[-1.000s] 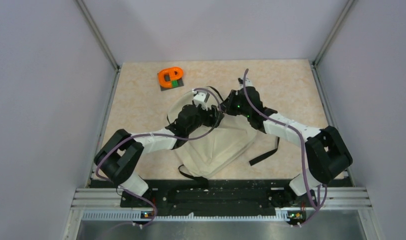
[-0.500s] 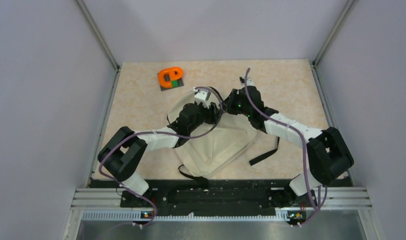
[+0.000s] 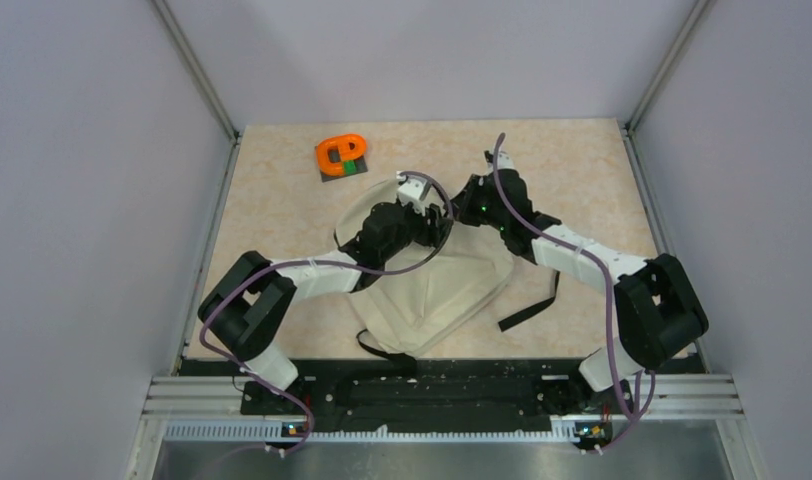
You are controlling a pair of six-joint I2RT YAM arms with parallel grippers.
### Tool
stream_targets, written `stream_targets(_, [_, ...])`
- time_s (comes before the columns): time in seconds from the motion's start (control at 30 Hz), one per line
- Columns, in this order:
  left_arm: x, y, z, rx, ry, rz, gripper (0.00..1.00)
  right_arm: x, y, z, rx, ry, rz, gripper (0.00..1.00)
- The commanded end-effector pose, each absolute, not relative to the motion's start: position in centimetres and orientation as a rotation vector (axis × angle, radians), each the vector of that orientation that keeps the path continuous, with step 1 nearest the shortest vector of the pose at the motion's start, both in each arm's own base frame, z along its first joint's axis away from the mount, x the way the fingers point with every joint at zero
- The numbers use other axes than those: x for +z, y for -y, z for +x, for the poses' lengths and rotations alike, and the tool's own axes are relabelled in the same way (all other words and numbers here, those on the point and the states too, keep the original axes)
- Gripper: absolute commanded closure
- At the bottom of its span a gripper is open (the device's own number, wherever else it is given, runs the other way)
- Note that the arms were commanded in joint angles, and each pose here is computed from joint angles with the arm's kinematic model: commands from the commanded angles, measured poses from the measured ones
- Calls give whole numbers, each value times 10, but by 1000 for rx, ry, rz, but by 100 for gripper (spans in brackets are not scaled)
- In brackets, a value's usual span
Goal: Pack the student bag
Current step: Zip the student bag at the center of the board.
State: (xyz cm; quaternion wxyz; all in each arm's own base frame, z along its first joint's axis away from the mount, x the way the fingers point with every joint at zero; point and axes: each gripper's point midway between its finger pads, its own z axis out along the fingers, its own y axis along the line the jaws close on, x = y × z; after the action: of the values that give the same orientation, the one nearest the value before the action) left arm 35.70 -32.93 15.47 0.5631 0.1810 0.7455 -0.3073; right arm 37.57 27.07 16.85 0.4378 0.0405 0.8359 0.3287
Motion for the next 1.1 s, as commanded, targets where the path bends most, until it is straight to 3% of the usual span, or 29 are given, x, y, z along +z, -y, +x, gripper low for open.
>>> stream_targets(0.0, [176,345,365,-745,-1677,481,42,208,-272,383,868,-1981,75,100])
stream_targets(0.2, [172,349,373,-730,-1678,479,44,208,-274,379,882,-2000,52,100])
stream_targets(0.33, [168,356,378,-731,-1695,492,50,211,-274,376,889,-2002,45,100])
stream_targets(0.57, [167,350,380,-722,-1699,434,91,214,-269,375,866,-1999,32,98])
stream_targets(0.6, [167,349,380,-722,-1699,427,95,215,-267,376,858,-1998,27,92])
stream_targets(0.7, [165,348,377,-730,-1706,420,100,214,-250,389,788,-2007,13,57])
stream_targets(0.83, [165,344,374,-736,-1709,402,100,199,-214,411,682,-2038,-24,34])
stream_targets(0.93, [166,343,372,-743,-1710,394,100,175,-190,421,666,-2092,-56,28])
stream_targets(1.07, [168,342,371,-752,-1707,386,100,137,-177,422,780,-2176,-161,28])
